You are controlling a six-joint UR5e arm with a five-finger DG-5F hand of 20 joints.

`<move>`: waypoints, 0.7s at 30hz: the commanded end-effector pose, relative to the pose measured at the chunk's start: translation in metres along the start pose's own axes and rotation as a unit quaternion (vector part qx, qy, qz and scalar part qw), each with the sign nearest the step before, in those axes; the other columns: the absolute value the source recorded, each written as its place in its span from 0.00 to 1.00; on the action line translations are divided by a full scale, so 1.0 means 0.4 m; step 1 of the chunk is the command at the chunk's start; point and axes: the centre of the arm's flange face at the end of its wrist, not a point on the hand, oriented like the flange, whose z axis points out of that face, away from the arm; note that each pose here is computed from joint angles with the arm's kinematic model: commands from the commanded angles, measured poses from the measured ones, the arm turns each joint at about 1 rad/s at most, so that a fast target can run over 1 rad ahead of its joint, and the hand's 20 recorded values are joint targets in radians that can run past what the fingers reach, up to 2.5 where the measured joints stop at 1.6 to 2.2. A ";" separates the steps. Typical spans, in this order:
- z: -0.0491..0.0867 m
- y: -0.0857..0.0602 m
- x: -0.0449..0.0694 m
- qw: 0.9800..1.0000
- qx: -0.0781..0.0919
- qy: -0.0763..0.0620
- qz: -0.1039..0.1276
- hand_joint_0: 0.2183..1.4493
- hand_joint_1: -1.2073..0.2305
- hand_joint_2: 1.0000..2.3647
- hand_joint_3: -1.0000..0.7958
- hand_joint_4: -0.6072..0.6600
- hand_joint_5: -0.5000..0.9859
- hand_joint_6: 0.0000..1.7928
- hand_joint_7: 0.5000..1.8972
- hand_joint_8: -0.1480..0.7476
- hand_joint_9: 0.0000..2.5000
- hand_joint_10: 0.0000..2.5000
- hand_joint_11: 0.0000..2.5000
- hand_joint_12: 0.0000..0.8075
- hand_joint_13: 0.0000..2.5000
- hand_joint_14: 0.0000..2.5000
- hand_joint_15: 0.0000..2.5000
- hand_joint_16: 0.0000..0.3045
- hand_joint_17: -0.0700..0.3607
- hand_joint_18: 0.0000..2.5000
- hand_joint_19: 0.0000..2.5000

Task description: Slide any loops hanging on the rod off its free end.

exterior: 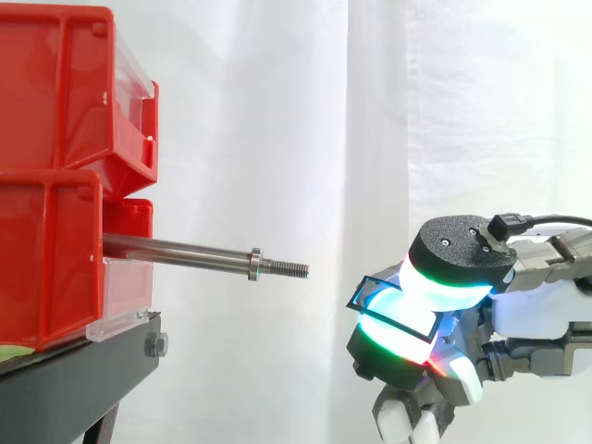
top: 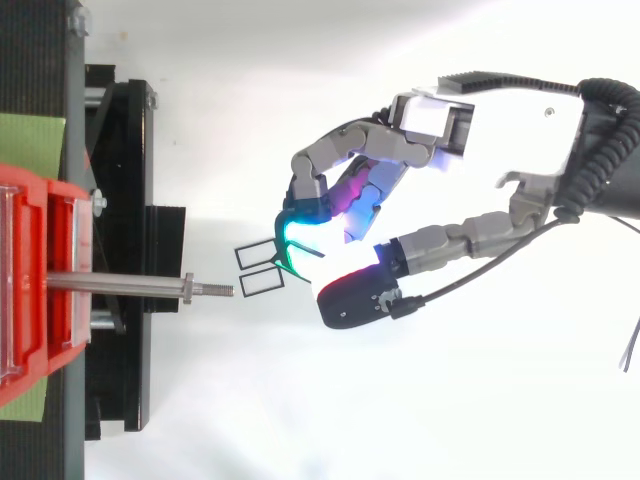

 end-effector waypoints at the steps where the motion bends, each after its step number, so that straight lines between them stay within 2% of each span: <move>1: 0.000 0.002 -0.001 1.000 -0.001 0.000 0.000 0.31 0.37 0.00 0.52 0.61 0.26 0.48 0.67 0.62 0.44 0.00 0.24 0.53 0.35 0.00 0.12 0.22 0.51 0.31 0.15; 6: 0.000 0.002 -0.001 1.000 -0.001 0.000 0.000 0.30 0.38 0.00 0.53 0.60 0.26 0.49 0.61 0.62 0.42 0.00 0.22 0.52 0.32 0.00 0.11 0.22 0.51 0.27 0.14; 21: -0.001 0.000 0.000 1.000 0.000 0.000 0.000 0.30 0.38 0.00 0.53 0.60 0.26 0.49 0.60 0.61 0.42 0.00 0.22 0.51 0.32 0.00 0.11 0.22 0.51 0.26 0.15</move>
